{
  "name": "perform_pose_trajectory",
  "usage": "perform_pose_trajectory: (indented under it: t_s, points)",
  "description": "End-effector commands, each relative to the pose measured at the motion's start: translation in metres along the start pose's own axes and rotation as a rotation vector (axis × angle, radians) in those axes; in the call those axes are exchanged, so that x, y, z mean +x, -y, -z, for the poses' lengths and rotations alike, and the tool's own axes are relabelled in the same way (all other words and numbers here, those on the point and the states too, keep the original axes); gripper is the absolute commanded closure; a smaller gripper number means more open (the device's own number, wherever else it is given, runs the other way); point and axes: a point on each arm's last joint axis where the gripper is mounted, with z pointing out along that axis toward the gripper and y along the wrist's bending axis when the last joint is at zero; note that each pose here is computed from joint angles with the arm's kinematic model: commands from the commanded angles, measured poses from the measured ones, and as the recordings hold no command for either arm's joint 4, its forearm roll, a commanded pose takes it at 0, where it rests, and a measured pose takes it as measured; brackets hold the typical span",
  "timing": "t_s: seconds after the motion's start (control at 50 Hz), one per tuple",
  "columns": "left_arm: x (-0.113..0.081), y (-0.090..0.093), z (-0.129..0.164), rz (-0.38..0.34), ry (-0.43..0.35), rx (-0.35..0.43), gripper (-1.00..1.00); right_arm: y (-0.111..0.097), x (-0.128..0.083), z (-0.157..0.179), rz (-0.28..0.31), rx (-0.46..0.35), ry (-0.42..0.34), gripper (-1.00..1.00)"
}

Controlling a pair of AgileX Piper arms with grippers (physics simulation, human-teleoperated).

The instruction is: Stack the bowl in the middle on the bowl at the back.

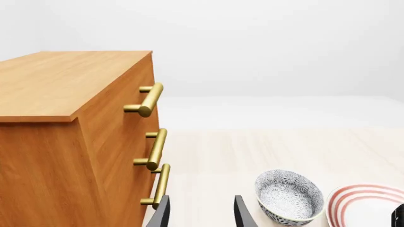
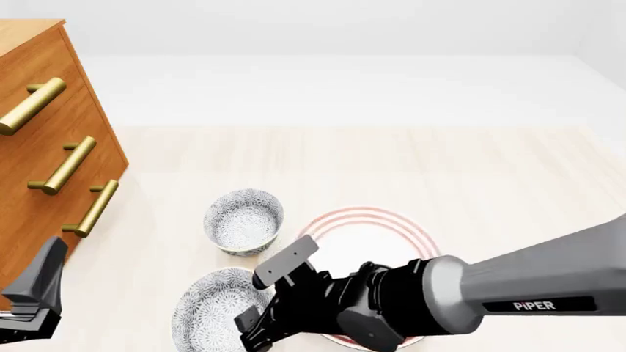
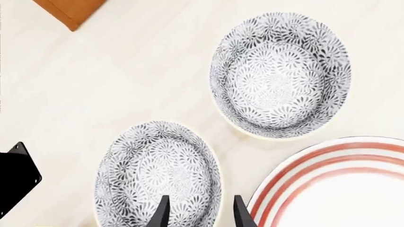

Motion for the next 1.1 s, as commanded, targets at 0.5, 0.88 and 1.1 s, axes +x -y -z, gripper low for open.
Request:
perform_pose_trajectory:
  t_s: [0.5, 0.88, 1.1]
  points:
    - [0.000, 0.000, 0.000, 0.001, 0.000, 0.000, -1.00, 0.001, -0.010, 0.011, -0.005, -0.001, 0.032, 1.00]
    - [0.000, 0.000, 0.000, 0.000, 0.000, 0.000, -1.00, -0.010, -0.041, 0.058, -0.002, -0.028, 0.111, 1.00]
    - [0.000, 0.000, 0.000, 0.000, 0.000, 0.000, -1.00, -0.013, -0.052, 0.081, -0.007, -0.037, 0.147, 1.00]
